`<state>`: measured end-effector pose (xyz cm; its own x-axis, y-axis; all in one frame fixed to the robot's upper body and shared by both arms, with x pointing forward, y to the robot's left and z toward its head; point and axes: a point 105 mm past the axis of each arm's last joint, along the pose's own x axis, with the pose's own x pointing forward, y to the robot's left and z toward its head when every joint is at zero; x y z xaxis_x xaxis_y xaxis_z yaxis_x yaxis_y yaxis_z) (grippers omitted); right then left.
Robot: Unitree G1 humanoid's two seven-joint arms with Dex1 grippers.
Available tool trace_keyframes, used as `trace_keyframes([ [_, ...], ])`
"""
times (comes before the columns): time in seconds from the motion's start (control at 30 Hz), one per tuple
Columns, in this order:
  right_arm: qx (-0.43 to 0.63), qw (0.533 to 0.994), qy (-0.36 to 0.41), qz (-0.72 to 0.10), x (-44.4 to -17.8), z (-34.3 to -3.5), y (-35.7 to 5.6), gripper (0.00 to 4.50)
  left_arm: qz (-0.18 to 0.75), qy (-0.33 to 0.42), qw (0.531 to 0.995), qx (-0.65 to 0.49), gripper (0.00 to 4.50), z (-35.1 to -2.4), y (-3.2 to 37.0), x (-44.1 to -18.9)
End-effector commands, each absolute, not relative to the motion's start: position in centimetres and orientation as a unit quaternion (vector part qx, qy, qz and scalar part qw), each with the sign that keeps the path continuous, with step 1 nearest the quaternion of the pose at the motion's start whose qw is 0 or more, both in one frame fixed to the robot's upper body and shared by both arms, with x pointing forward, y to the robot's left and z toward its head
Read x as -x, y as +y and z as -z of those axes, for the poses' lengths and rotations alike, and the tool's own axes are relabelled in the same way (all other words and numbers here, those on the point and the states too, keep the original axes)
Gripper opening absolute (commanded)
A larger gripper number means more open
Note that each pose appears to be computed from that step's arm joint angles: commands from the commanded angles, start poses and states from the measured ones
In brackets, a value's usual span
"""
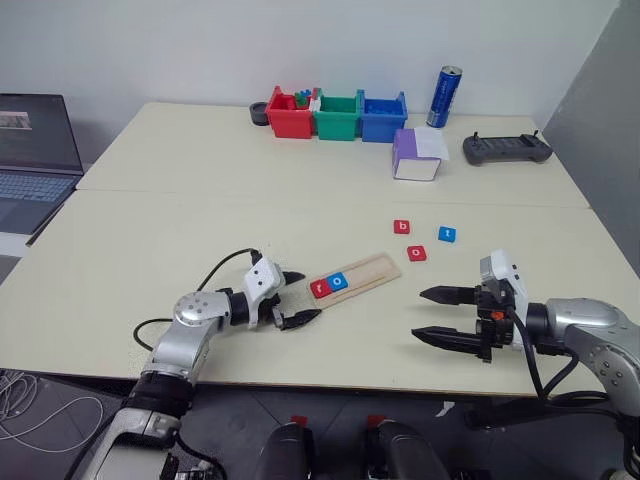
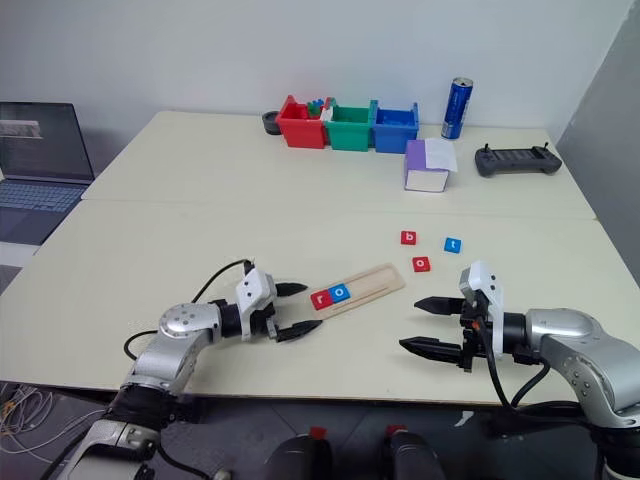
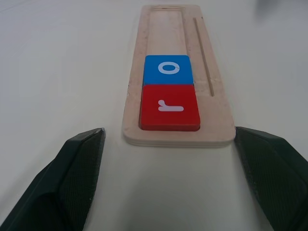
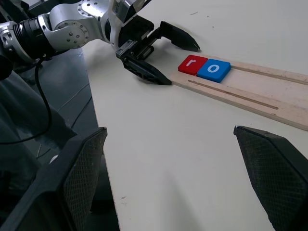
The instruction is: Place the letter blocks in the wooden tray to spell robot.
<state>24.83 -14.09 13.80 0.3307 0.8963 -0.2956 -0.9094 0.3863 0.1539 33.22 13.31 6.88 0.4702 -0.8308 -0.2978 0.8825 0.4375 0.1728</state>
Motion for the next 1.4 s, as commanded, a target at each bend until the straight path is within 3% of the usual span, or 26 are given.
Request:
trace_keyframes([
  [0.03,0.025,0.817,0.144,-0.558,-24.6,-14.8,-13.8,4.49,0.527,0.079,0.831,-0.158,4.50,-7.0,12.0,-33.4],
  [0.23,0.022,0.823,0.145,-0.549,-24.4,-14.6,-13.9,4.49,0.575,0.099,0.792,-0.181,4.50,-6.2,11.2,-32.4],
  [0.43,0.022,0.830,0.138,-0.540,-24.4,-14.7,-14.0,4.49,0.584,0.095,0.781,-0.199,4.50,-6.4,10.3,-33.2],
  [0.6,0.022,0.840,0.139,-0.524,-24.3,-14.6,-14.4,4.50,0.597,0.083,0.771,-0.206,3.39,-6.6,9.8,-33.3],
  [0.77,0.043,0.876,0.150,-0.456,-25.0,-14.0,-17.4,4.50,0.627,0.084,0.744,-0.214,3.38,-6.4,9.9,-32.6],
  [1.0,0.052,0.893,0.165,-0.416,-23.9,-14.2,-20.8,4.50,0.691,0.083,0.684,-0.219,3.38,-6.7,10.7,-30.5],
  [1.17,0.058,0.885,0.172,-0.429,-23.2,-14.3,-20.6,4.50,0.738,0.080,0.632,-0.223,3.38,-6.5,9.1,-29.3],
  [1.4,0.060,0.876,0.177,-0.444,-22.8,-14.0,-19.6,4.50,0.734,0.080,0.626,-0.252,3.38,-6.4,7.9,-30.7],
])
